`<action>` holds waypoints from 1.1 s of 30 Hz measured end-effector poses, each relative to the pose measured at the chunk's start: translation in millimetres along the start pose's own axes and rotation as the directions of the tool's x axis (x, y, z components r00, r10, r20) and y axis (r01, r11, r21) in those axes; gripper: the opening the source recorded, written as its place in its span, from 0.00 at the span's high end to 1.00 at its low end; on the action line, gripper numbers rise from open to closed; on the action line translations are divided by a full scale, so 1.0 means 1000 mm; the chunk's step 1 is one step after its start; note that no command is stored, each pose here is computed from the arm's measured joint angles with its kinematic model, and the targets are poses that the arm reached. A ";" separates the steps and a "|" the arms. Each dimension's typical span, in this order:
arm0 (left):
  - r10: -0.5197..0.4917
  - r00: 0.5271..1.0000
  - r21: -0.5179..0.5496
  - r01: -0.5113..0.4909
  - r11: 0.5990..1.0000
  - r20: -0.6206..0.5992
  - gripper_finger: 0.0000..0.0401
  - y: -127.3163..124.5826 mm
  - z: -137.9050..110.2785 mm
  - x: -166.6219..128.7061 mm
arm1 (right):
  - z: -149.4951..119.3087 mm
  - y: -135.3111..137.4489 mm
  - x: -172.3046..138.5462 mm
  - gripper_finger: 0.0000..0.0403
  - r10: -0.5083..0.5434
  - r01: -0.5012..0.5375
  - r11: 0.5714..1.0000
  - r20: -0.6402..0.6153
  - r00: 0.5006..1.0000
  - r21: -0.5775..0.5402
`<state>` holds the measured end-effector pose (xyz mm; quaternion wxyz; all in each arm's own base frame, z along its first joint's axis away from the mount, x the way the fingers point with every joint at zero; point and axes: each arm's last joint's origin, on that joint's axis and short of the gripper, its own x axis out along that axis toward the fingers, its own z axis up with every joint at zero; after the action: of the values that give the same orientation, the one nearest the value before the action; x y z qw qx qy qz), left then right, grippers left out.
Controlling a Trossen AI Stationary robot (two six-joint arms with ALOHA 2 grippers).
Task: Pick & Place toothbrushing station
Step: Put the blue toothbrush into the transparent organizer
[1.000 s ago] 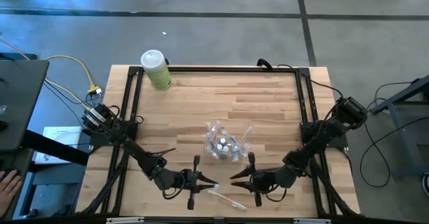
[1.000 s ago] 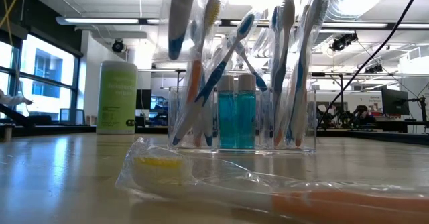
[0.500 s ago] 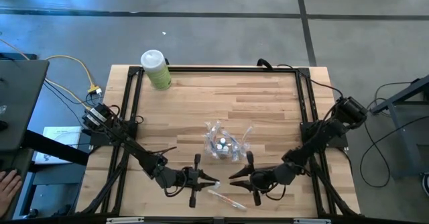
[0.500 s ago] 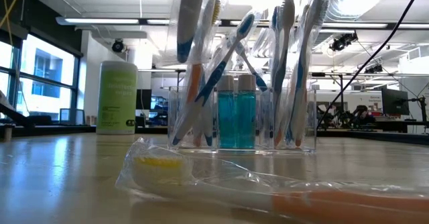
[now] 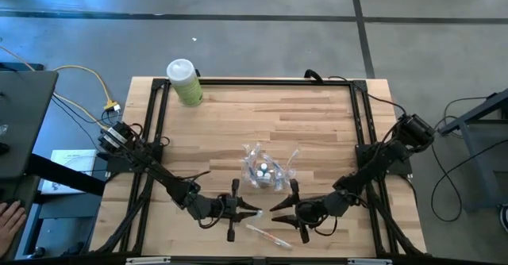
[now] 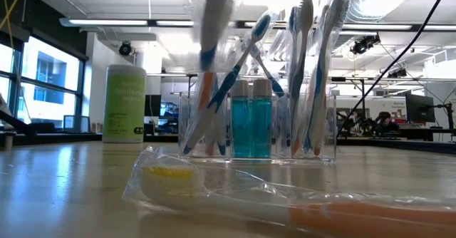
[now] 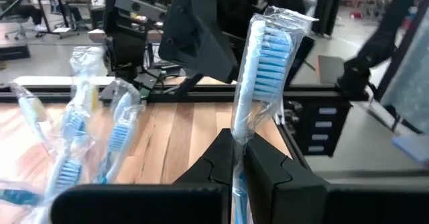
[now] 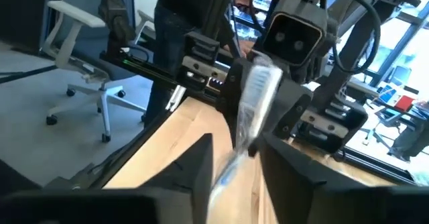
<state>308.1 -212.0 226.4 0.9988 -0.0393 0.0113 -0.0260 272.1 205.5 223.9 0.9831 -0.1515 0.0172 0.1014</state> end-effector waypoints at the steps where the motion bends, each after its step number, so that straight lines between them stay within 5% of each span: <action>1: 0.004 1.000 -0.012 -0.004 1.000 0.001 0.97 0.002 -0.001 0.002 | 0.000 -0.002 0.001 0.69 -0.006 0.006 1.000 -0.001 1.000 0.004; 7: -0.047 0.999 -0.021 0.047 0.999 -0.012 0.97 0.007 -0.006 0.009 | -0.004 -0.011 0.005 0.52 -0.036 0.037 0.998 -0.015 0.999 0.051; 14: -0.042 0.999 -0.015 0.042 0.999 -0.003 0.97 0.011 -0.006 0.011 | -0.004 -0.020 0.010 0.47 -0.012 0.011 0.993 0.009 1.000 0.118; 19: -0.020 1.000 -0.033 0.020 0.999 0.002 0.97 0.018 -0.005 0.015 | -0.005 -0.025 0.013 0.49 0.073 -0.077 0.989 0.039 0.997 0.124; 26: -0.009 1.000 -0.039 0.009 0.999 0.003 0.97 0.021 -0.004 0.017 | -0.006 -0.030 0.015 0.56 0.064 -0.068 0.990 0.036 0.997 0.125; 33: -0.009 1.000 -0.039 0.009 0.999 0.003 0.97 0.021 -0.004 0.017 | -0.007 -0.033 0.016 0.73 0.055 -0.058 0.990 0.033 0.998 0.126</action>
<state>326.1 -192.0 219.9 0.9978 -0.0588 0.0102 -0.0303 294.7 175.4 225.9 0.9876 -0.0868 0.0133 0.1301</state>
